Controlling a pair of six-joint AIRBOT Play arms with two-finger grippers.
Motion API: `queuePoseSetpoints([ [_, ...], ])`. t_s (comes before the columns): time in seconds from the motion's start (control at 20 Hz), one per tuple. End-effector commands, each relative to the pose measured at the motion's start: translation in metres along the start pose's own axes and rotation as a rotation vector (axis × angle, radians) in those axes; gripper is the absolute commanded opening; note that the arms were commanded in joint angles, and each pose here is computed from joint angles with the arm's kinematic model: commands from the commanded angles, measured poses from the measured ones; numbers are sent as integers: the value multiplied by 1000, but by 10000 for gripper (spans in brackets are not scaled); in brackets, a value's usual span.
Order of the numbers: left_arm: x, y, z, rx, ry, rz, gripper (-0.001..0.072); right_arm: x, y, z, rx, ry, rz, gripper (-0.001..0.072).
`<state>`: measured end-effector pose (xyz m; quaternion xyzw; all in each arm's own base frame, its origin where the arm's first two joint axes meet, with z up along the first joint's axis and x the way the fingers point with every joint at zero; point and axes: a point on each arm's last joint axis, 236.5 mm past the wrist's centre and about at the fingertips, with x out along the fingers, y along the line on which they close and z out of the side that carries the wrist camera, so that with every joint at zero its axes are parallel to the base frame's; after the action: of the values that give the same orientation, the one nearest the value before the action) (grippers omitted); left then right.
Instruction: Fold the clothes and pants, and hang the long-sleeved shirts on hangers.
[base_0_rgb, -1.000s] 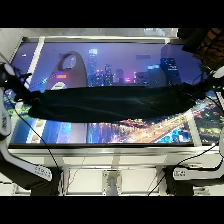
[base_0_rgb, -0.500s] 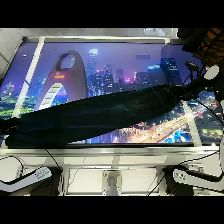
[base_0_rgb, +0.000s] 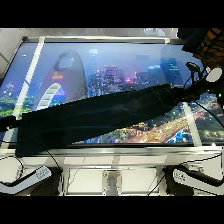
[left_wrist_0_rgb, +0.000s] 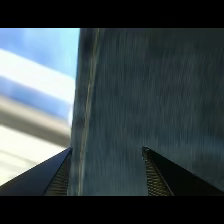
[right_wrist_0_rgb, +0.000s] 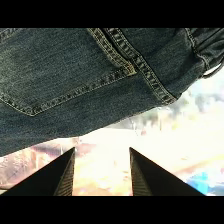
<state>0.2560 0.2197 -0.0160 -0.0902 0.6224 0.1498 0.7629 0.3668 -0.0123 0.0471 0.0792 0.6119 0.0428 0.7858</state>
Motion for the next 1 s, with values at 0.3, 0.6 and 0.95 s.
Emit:
queuePoseSetpoints([
  [0.3,69,-18,49,51,-96,-55,493,0,-1,21,37,-91,-5,371],
  [0.6,96,-16,48,-26,-71,-61,454,-1,-1,23,66,-97,-4,371],
  [0.95,79,-4,58,-25,-118,-10,454,0,-1,21,78,-90,-3,372],
])
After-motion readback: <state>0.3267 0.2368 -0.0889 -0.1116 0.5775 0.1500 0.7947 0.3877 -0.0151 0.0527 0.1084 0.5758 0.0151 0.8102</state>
